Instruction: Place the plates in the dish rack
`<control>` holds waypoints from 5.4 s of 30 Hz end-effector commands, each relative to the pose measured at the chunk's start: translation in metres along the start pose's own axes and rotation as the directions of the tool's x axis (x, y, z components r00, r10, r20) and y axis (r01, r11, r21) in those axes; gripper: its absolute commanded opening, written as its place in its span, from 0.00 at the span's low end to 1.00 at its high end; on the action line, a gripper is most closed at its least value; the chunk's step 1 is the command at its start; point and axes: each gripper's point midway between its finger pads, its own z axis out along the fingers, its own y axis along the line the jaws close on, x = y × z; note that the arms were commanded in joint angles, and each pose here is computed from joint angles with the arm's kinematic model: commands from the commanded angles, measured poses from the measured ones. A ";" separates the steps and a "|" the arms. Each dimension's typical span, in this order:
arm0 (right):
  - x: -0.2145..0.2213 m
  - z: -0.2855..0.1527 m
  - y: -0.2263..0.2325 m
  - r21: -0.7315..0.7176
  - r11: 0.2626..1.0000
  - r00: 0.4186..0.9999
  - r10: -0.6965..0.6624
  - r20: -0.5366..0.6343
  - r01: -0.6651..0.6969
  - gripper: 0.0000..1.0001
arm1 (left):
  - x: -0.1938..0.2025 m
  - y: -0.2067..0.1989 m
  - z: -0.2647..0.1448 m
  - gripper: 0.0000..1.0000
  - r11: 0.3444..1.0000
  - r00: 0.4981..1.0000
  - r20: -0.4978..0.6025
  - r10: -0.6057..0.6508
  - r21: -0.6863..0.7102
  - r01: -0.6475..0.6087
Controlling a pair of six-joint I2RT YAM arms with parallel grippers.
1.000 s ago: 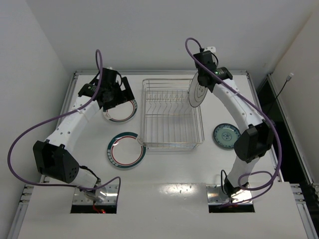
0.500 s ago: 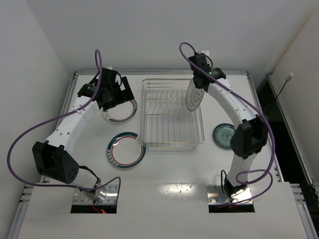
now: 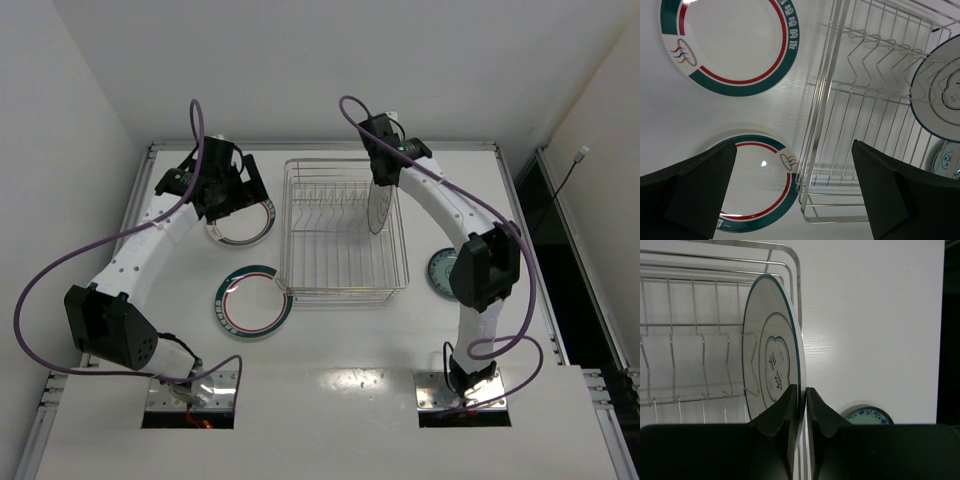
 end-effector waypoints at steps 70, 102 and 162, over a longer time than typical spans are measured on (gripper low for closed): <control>0.287 0.051 -0.164 0.071 0.420 0.305 0.755 -0.581 -0.905 0.00 | 0.006 -0.015 -0.025 1.00 0.992 0.999 -0.015 -0.048 0.120 0.049; -0.035 -0.093 -0.165 -0.236 0.756 0.757 0.645 0.104 -0.611 0.00 | 0.011 -0.016 -0.023 1.00 0.991 0.998 -0.042 -0.054 0.123 0.059; -0.020 -0.039 0.007 0.257 0.956 0.989 -0.129 -0.075 0.144 0.00 | 0.018 -0.006 -0.036 1.00 0.991 0.997 -0.025 -0.074 0.114 0.077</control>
